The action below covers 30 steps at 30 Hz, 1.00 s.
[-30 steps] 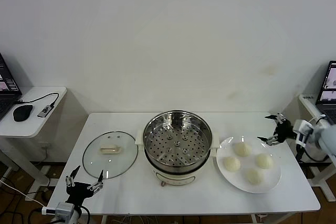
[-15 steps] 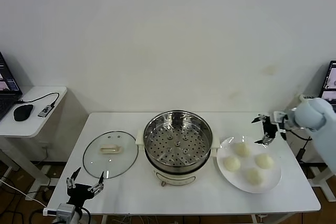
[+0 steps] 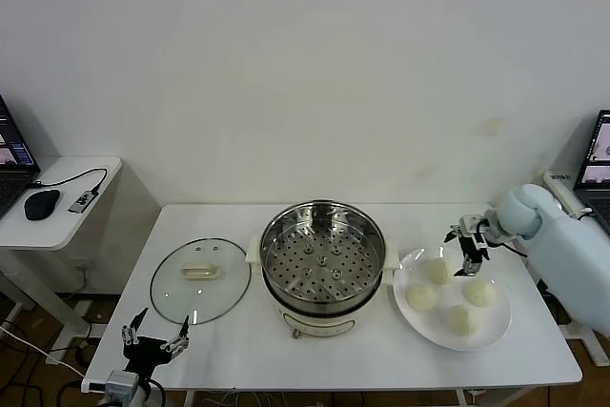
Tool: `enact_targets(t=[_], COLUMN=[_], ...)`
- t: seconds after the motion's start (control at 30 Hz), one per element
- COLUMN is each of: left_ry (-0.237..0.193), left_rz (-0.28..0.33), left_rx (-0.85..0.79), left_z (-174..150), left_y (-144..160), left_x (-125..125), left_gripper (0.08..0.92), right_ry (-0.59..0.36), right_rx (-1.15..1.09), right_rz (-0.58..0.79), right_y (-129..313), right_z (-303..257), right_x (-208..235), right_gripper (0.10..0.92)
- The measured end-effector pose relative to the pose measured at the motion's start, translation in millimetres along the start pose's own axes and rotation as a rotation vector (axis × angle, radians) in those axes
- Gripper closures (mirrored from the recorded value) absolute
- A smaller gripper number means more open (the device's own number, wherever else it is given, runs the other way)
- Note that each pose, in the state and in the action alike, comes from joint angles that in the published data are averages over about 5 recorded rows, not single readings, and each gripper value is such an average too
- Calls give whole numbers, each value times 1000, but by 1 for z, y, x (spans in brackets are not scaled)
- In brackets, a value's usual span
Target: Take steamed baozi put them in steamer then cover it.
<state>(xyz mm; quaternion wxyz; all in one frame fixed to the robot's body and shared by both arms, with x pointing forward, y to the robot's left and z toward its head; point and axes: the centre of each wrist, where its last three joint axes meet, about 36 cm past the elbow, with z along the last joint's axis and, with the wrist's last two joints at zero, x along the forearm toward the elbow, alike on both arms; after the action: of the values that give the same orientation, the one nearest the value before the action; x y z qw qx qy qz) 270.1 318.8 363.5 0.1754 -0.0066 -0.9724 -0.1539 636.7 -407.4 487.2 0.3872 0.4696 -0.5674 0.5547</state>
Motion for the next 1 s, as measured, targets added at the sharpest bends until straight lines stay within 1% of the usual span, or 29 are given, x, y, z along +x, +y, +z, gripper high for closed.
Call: enact_targets(t=[0.43,0.9,1.0], left_ry=[11,16,17], left_rz=[7,7,7], left_rx=[-3,-3,-3], left_z=[4,5,5], left_y=[-3,-4,-4], left_x=[-1,-1,-1], left_gripper=[177,177,177], right_ry=[25,29,27], right_rx=[-18,-39,-45], right_rz=[-15,-28,-30], right_y=[-2,-1,0], right_z=[-4,-6,-5], right_x=[-28,-43,-43], right_gripper=[200,200,241])
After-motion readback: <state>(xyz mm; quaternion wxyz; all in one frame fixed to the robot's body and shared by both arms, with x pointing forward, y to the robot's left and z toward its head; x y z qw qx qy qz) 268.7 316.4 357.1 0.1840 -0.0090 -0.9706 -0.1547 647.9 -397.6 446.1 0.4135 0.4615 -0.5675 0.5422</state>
